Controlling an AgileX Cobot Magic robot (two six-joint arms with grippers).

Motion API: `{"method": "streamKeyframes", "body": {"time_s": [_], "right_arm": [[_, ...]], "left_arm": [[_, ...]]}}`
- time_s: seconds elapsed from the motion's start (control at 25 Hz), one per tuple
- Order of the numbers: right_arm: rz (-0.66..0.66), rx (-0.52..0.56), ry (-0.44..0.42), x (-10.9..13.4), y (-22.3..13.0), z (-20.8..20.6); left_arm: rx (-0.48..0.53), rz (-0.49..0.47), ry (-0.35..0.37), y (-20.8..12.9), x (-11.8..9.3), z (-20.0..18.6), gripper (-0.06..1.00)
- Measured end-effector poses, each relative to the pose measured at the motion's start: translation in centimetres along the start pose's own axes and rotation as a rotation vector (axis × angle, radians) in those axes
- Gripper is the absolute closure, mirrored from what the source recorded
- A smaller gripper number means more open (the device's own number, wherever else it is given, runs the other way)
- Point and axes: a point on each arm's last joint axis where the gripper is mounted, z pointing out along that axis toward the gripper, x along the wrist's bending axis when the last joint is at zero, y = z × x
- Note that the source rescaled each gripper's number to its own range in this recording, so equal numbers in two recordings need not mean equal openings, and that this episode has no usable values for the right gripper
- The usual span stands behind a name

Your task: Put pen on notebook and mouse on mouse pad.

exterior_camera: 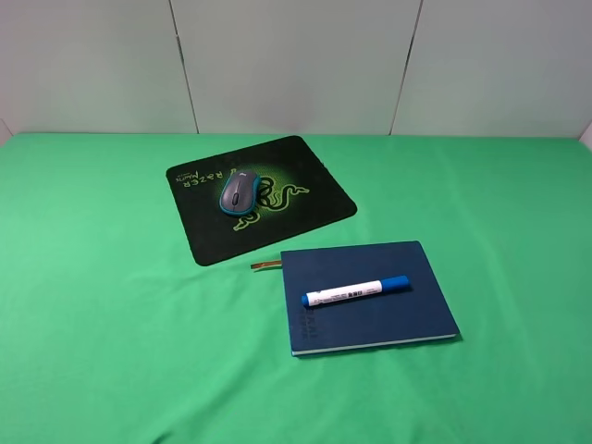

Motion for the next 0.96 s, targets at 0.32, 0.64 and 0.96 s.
{"method": "streamKeyframes", "body": {"time_s": [0.32, 0.64, 0.96], "right_arm": [[0.0, 0.0, 0.0, 0.0, 0.0, 0.0], [0.0, 0.0, 0.0, 0.0, 0.0, 0.0], [0.0, 0.0, 0.0, 0.0, 0.0, 0.0]], "left_arm": [[0.0, 0.012, 0.008, 0.0, 0.07, 0.0, -0.06], [0.0, 0.012, 0.008, 0.0, 0.07, 0.0, -0.06], [0.0, 0.013, 0.008, 0.0, 0.07, 0.0, -0.06]]}}
